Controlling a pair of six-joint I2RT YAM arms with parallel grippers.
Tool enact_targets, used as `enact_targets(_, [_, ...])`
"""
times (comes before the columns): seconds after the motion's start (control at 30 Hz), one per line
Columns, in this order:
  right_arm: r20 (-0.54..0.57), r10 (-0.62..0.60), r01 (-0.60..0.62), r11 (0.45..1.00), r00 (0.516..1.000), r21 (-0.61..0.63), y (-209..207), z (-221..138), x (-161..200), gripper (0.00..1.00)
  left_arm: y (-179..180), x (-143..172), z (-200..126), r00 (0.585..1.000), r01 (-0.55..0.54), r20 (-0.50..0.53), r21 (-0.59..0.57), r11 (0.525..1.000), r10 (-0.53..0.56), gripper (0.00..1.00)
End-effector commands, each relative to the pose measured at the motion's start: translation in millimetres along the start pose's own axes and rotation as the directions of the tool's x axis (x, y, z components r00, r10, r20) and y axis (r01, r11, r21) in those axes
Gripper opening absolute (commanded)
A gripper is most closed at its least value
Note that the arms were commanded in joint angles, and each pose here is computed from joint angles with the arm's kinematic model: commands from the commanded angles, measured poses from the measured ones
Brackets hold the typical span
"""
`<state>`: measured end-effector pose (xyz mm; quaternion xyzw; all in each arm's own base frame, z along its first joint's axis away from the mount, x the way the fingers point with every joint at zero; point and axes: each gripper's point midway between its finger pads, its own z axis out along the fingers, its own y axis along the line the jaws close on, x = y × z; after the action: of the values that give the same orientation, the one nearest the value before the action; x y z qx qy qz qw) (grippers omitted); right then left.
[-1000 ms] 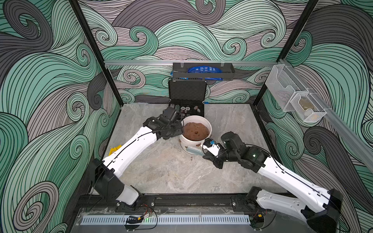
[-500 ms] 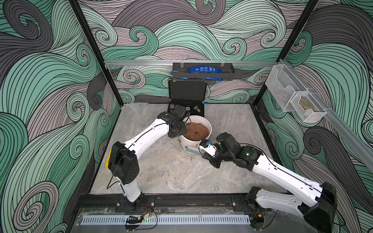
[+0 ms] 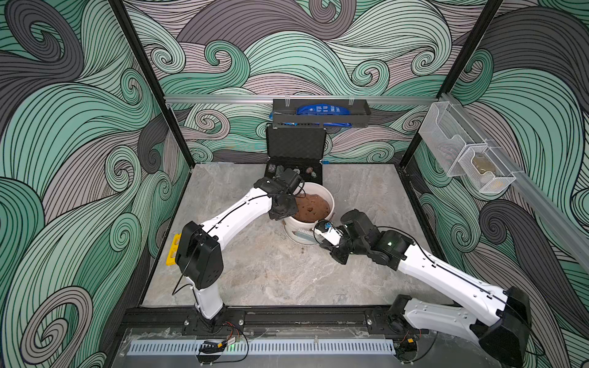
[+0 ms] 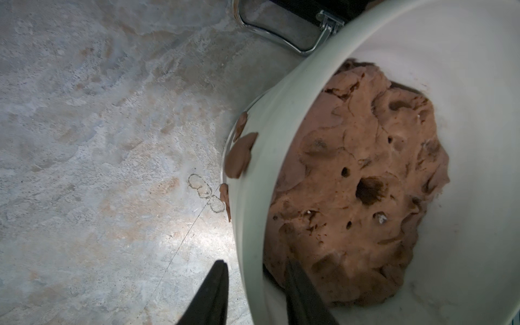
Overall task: Scrub the dried mud off the ceramic pot
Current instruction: Rotate the pot on the tray, then brush off the soil from the pot.
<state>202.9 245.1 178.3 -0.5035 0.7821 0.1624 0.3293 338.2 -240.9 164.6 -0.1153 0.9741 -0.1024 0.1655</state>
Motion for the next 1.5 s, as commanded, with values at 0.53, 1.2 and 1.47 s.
enact_targets(0.53, [-0.036, -0.028, 0.028, 1.000, 0.999, 0.003, -1, 16, 10, 0.00, -1, 4, 7, 0.998, -0.050, -0.041, -0.061, 0.997, 0.047, 0.12])
enact_targets(1.2, [-0.005, 0.076, -0.076, 0.997, 0.997, 0.033, -19, 19, -13, 0.00, 3, -12, 16, 0.975, -0.212, -0.084, -0.064, 0.975, 0.206, 0.00])
enact_targets(1.47, [-0.123, 0.085, -0.077, 0.995, 0.989, 0.070, -25, 31, 12, 0.00, 4, -13, 18, 0.969, -0.236, -0.089, -0.059, 0.970, 0.230, 0.00])
